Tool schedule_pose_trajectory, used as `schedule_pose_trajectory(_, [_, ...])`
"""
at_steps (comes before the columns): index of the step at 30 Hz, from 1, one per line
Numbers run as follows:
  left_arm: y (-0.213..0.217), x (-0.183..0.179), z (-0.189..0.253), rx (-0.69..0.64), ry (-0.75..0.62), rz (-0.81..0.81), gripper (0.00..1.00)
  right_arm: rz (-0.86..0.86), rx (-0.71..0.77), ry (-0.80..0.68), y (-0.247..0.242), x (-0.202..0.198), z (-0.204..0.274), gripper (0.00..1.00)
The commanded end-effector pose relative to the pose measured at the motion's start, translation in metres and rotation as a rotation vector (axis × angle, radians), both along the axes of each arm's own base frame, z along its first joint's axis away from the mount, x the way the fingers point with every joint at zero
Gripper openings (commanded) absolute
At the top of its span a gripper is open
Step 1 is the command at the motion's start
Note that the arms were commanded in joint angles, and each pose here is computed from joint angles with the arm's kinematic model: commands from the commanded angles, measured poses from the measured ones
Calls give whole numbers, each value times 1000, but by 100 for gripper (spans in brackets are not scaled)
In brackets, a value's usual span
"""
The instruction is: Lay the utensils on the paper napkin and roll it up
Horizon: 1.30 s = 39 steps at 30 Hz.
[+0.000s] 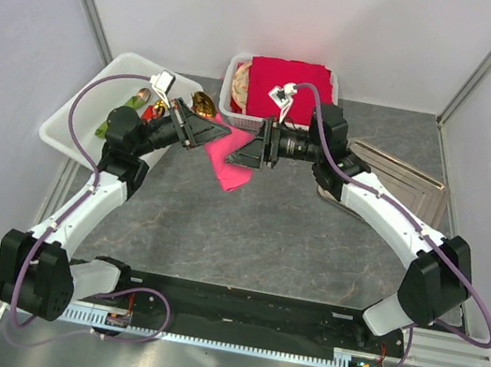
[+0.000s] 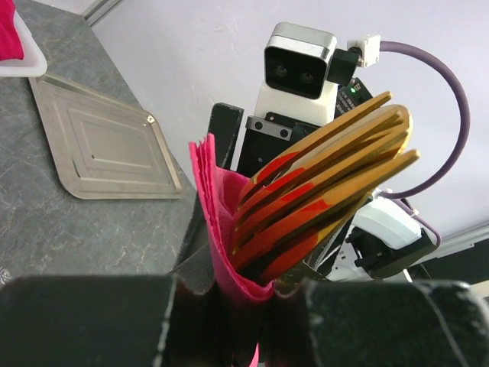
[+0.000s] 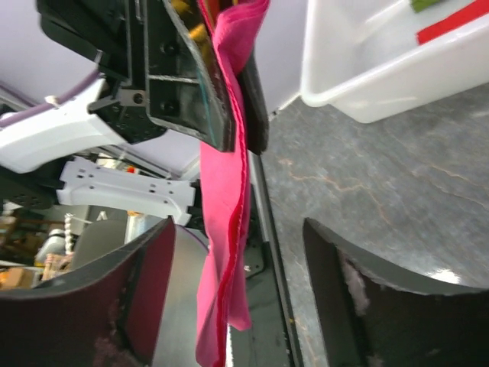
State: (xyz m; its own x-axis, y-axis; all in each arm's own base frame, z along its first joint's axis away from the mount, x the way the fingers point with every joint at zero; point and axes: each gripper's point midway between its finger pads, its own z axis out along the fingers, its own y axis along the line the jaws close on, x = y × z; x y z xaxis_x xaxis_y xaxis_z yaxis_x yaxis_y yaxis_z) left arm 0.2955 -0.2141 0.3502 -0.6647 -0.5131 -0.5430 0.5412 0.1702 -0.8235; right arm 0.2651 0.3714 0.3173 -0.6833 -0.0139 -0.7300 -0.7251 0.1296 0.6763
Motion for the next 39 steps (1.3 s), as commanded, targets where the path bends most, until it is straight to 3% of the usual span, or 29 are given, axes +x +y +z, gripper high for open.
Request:
schedule_pose_trajectory(1, [0, -9, 15, -19, -66, -22, 2, 74, 104, -17, 8, -10, 20, 73])
schedule_pose_trajectory(4, [0, -9, 14, -20, -64, -22, 2, 75, 99, -12, 10, -10, 18, 76])
schedule_pose_trajectory(9, [-1, -10, 14, -20, -62, -30, 2, 64, 75, 0, 14, -9, 8, 72])
schedule_pose_trajectory(12, [-2, -12, 13, -17, -63, -34, 2, 57, 69, 1, 16, -7, 6, 52])
schedule_pose_trajectory(17, [-1, -11, 9, -14, -54, -26, 2, 57, 69, -7, 14, -8, 8, 30])
schedule_pose_trajectory(21, [-1, -10, 9, -13, -55, -19, 2, 50, 68, -15, 14, -7, 7, 0])
schedule_pose_trajectory(25, [0, -9, 7, -8, -50, -13, 3, 44, 69, -22, 14, -6, 8, 0])
schedule_pose_trajectory(32, [2, -12, 6, -5, -53, -9, 28, 49, 79, -28, 13, -6, 11, 0])
schedule_pose_trajectory(39, [4, -14, 6, -2, -65, -7, 40, 50, 87, -31, 11, -8, 14, 0])
